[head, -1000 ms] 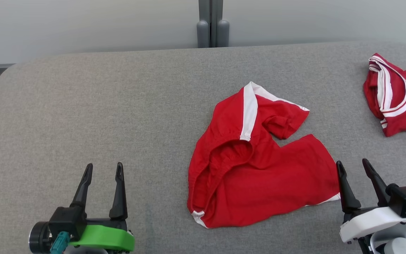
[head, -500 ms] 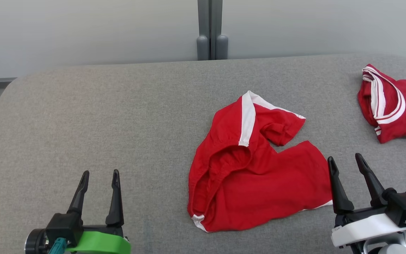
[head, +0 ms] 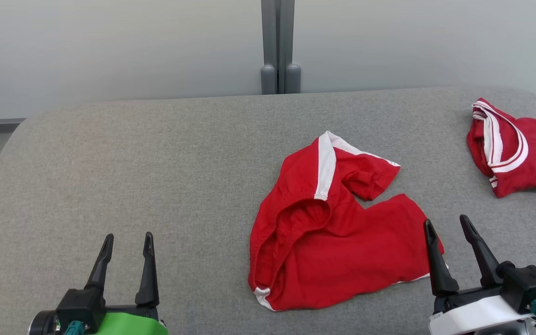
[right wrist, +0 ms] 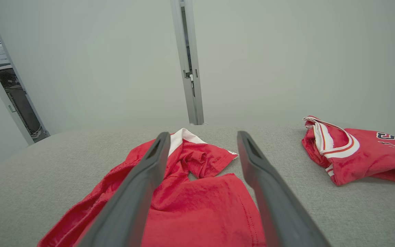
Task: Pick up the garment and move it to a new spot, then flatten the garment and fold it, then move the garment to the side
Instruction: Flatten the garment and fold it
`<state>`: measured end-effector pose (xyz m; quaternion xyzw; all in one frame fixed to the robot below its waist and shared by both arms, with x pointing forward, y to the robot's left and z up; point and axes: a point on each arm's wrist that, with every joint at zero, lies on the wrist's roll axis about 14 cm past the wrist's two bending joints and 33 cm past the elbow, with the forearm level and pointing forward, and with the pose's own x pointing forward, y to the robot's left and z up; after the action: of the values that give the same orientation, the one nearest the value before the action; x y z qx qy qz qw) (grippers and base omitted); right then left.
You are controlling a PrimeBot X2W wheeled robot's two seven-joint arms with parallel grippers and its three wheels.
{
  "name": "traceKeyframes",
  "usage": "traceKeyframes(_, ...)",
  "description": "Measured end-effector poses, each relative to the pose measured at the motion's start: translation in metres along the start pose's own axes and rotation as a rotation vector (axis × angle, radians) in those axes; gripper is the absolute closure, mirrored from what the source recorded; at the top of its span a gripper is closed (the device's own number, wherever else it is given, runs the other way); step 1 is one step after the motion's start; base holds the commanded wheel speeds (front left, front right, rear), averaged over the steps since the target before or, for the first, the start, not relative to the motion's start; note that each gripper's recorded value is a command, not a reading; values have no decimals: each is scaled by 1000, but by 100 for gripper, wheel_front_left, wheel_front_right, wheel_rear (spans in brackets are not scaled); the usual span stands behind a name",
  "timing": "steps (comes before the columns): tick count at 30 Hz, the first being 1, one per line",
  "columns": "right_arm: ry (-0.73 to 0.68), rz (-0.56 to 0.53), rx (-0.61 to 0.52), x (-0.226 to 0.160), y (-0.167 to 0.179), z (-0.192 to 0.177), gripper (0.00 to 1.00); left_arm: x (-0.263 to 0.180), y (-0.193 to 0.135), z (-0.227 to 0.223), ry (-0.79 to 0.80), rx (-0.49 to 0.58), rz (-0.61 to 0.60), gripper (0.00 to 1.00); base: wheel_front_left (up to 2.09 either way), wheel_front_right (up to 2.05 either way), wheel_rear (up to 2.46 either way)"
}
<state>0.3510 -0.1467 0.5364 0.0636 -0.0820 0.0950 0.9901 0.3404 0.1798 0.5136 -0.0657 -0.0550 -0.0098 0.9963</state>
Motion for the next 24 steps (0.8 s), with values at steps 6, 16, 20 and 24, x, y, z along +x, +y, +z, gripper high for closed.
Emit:
traceKeyframes(6,14,1,0,-3,1,-4,0,-2,2,-1,2,1,6,0,0,0,0)
traceKeyframes(16,23,-2,-3,-3,1,-6,0,-2,3,-2,7,2,6,0,0,0,0)
traceKeyframes(20,30,-5,-2,-4,0,-8,0,-1,3,-3,11,2,5,0,0,0,0)
traceKeyframes(24,34,-6,-2,-4,0,-10,0,-1,3,-4,13,2,6,0,0,0,0)
